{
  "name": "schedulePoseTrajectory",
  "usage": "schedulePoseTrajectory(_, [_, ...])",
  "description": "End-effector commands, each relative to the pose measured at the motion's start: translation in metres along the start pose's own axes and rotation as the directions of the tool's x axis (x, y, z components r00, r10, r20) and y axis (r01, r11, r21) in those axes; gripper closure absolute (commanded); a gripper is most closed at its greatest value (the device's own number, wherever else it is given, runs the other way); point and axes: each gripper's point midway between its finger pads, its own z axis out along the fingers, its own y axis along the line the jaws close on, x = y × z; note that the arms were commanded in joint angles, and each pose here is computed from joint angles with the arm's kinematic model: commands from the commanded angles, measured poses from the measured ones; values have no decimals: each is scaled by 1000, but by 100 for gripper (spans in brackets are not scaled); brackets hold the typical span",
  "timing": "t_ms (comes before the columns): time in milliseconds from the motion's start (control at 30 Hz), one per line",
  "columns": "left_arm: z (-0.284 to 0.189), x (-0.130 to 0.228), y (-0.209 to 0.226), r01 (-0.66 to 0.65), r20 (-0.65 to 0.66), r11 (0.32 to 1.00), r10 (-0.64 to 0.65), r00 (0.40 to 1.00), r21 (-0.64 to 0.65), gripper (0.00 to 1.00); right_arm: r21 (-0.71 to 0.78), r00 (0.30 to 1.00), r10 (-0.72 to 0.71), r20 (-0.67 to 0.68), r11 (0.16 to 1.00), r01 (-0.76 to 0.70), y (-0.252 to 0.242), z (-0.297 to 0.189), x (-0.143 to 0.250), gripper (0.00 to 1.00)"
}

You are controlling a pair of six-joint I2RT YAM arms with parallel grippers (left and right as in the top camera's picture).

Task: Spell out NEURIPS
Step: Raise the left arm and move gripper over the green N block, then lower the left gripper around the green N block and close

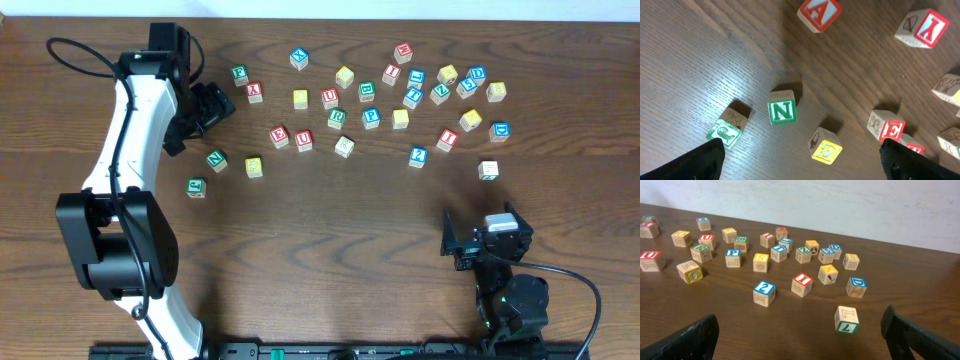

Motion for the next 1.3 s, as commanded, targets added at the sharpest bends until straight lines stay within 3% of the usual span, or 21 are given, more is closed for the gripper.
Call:
schedulePoseTrajectory(0, [1, 1, -2, -7, -11, 1000, 6, 1000, -9, 2, 3, 1000, 5, -1, 1000, -5, -1, 0, 1, 1])
schedulePoseTrajectory(367, [11, 22, 11, -9, -81, 998, 4, 997, -66, 0, 3, 1000, 5, -1, 1000, -5, -1, 0, 1, 1])
schedulePoseTrajectory(467, [19, 29, 10, -44, -93, 997, 37, 995, -69, 5, 3, 1000, 5, -1, 1000, -5, -1, 0, 1, 1])
schedulePoseTrajectory(833, [36, 42, 3, -133, -51, 983, 127, 991, -126, 5, 3, 1000, 5, -1, 1000, -5, -1, 0, 1, 1])
schedulePoseTrajectory(1267, [46, 44, 16, -106, -36, 977, 101, 994, -183, 9, 3, 1000, 5, -1, 1000, -5, -1, 0, 1, 1])
